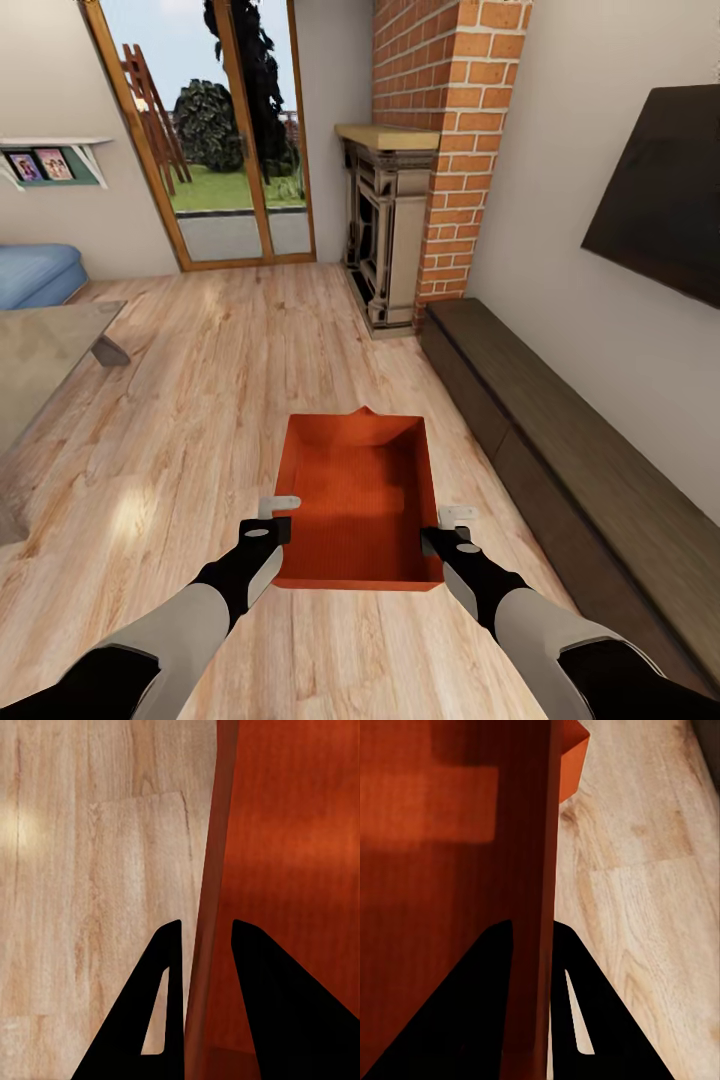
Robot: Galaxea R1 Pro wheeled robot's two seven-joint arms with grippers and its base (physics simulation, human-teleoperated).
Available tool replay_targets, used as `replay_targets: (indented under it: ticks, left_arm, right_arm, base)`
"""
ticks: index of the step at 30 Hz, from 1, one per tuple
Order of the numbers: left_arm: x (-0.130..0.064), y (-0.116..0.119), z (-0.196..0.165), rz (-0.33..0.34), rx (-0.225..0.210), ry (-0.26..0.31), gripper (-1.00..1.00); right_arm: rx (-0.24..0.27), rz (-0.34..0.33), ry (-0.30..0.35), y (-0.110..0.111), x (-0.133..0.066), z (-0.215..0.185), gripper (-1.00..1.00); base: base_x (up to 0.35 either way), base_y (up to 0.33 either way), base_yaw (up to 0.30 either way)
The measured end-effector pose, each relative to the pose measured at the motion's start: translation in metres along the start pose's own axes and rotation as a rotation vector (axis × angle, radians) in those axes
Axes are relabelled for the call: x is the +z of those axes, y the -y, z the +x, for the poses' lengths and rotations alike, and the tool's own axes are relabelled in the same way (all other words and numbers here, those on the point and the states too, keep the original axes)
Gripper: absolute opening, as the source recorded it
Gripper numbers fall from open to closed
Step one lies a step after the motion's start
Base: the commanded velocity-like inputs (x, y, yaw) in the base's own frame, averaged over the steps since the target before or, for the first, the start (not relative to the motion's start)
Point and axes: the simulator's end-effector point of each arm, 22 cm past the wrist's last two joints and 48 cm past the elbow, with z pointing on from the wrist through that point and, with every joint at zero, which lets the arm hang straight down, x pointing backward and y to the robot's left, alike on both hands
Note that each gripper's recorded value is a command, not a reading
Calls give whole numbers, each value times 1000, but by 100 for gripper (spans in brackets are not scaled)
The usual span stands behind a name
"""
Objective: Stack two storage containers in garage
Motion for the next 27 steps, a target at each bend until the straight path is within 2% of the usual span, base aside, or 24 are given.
replay_targets:
  ticks: [27]
  left_arm:
    - [-13, -2, -22, 3, -12, 41, -100]
  right_arm:
    - [-2, 1, 42, 0, -12, -23, -100]
  base:
    - [0, 0, 0]
